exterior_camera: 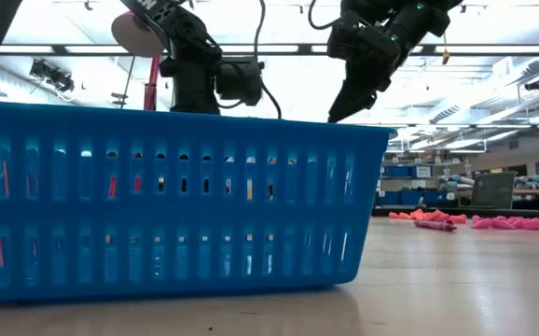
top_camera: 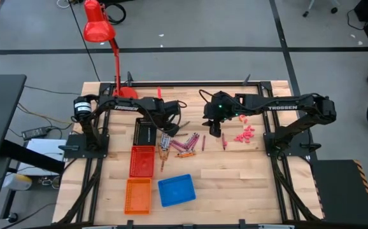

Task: Sort crayons
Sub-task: Put the black crayon into the black bin

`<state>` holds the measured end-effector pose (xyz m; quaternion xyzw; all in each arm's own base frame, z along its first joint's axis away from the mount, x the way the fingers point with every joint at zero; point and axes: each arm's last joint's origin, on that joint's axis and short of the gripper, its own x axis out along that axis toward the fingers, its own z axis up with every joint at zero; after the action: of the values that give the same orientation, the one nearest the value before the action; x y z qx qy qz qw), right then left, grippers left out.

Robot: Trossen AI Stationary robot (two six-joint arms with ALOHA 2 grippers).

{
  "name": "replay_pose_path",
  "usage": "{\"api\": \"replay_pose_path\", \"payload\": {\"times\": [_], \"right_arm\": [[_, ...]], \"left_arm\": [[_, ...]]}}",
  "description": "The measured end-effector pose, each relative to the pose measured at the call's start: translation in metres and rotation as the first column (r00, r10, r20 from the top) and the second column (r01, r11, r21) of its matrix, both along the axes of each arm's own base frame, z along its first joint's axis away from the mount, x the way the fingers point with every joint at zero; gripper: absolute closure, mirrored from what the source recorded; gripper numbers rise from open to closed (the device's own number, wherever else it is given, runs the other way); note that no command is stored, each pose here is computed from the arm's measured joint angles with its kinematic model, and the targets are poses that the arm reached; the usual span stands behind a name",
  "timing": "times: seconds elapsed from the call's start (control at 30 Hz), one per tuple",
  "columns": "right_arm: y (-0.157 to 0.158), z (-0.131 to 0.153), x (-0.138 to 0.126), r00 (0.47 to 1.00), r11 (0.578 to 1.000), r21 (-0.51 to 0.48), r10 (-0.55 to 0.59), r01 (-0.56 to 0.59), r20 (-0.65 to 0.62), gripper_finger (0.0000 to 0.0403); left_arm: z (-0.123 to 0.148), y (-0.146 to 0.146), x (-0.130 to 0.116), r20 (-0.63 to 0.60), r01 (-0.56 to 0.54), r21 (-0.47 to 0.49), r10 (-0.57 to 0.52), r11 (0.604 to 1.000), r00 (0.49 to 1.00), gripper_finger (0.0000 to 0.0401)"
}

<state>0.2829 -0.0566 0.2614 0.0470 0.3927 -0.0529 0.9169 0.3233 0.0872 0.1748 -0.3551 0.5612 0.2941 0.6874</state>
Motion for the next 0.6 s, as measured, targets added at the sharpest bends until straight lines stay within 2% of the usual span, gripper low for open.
{"api": "replay_pose_path", "payload": {"times": [0.1,0.37,0.6], "right_arm": [[0.000,0.001,0.001,1.000,1.000,-0.010,0.008,-0.008,0.016,0.0241],[0.000,0.002,0.002,0.999,0.999,-0.033,0.030,-0.029,0.024,0.0241],[0.001,0.002,0.002,0.999,0.999,-0.034,0.034,-0.033,0.028,0.0241]], "left_arm": [[-0.001,-0.004,-0.002,-0.025,-0.003,-0.042,0.002,0.999,1.000,0.0239],[-0.014,-0.004,-0.003,-0.100,-0.017,-0.063,0.011,0.998,0.995,0.0239],[-0.014,-0.003,0.000,-0.075,-0.056,-0.052,0.052,0.997,0.996,0.0239]]}}
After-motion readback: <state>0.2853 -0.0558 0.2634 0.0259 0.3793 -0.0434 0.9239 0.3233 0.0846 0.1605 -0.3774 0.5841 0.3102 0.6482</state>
